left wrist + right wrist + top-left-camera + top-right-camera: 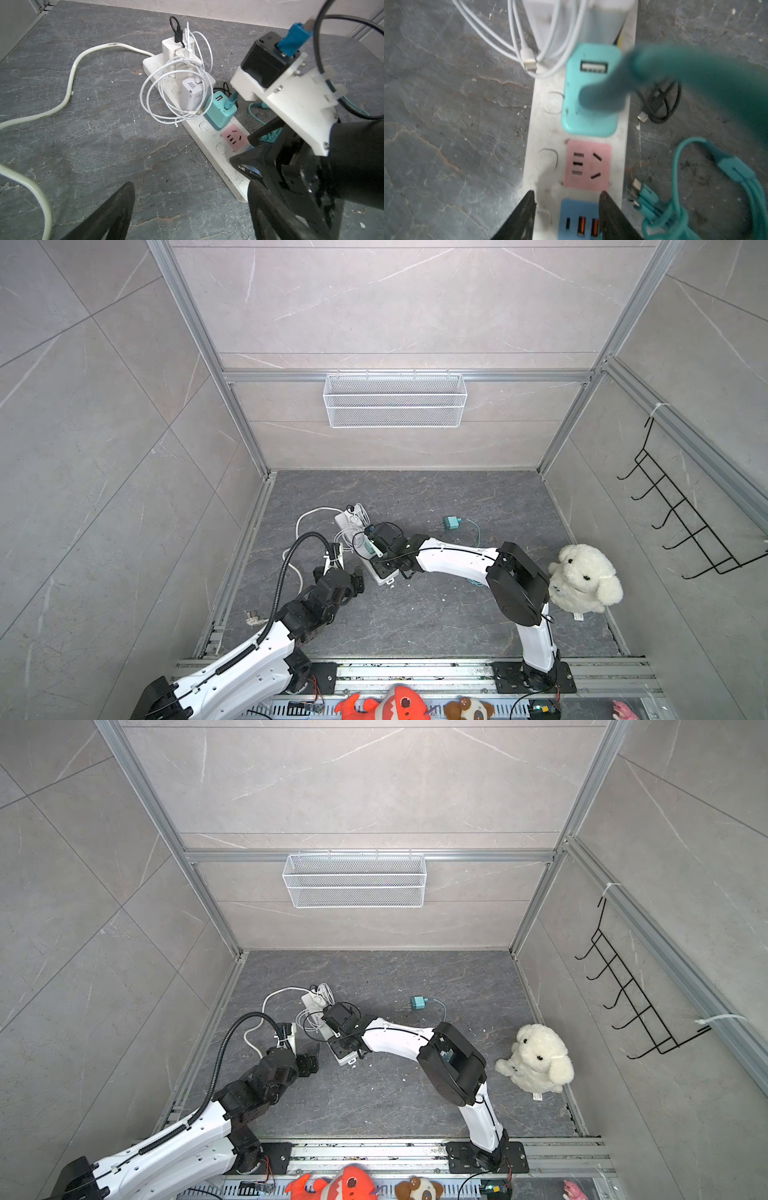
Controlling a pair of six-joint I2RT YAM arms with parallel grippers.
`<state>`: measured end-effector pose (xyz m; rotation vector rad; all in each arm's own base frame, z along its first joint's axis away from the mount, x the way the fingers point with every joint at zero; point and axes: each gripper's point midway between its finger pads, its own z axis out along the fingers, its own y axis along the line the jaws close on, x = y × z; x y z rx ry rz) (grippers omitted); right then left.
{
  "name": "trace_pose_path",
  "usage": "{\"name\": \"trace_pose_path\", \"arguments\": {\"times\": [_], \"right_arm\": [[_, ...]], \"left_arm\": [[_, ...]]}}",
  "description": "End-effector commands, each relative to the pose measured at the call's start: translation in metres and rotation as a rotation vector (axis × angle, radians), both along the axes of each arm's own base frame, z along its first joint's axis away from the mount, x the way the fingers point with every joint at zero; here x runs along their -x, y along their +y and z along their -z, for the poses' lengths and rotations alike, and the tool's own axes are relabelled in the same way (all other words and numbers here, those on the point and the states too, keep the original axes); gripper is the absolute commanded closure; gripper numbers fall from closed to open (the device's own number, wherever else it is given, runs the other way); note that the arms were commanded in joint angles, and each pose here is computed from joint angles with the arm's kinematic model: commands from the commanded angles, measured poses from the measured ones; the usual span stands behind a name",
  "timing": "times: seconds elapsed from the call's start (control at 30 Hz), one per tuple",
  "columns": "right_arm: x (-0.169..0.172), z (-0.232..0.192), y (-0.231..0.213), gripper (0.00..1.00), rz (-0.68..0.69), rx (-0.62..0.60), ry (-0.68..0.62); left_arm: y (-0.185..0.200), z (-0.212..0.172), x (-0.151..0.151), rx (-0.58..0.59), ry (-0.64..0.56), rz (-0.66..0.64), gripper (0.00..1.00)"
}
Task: Insert the plug
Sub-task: 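Open the right gripper and lift off the charger while the left gripper rises, then move the left gripper over the loose teal charger while the right gripper swings aside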
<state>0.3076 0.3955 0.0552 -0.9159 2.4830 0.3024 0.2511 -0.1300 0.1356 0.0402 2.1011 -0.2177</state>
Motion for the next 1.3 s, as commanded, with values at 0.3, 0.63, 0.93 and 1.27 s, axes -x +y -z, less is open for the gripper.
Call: {"name": "trace_pose_path", "arguments": {"times": [0.3, 0.63, 0.93, 1.27], "right_arm": [[-0.043, -0.006, -0.072, 0.51, 0.052, 0.046, 0.092], [0.022, -0.020, -0.117, 0.52, 0.054, -0.068, 0.303], [0.032, -0.026, -0.208, 0.51, 0.377, -0.088, 0.391], [-0.026, -0.026, -0.335, 0.51, 0.834, -0.138, 0.346]], "left_arm": [[-0.049, -0.029, -0.025, -0.001, 0.043, 0.127, 0.09], [-0.140, -0.036, -0.070, -0.057, 0.086, 0.373, 0.08], [-0.233, -0.027, -0.110, -0.109, 0.092, 0.659, 0.07], [-0.286, -0.003, -0.148, -0.165, 0.059, 0.808, 0.07]]}}
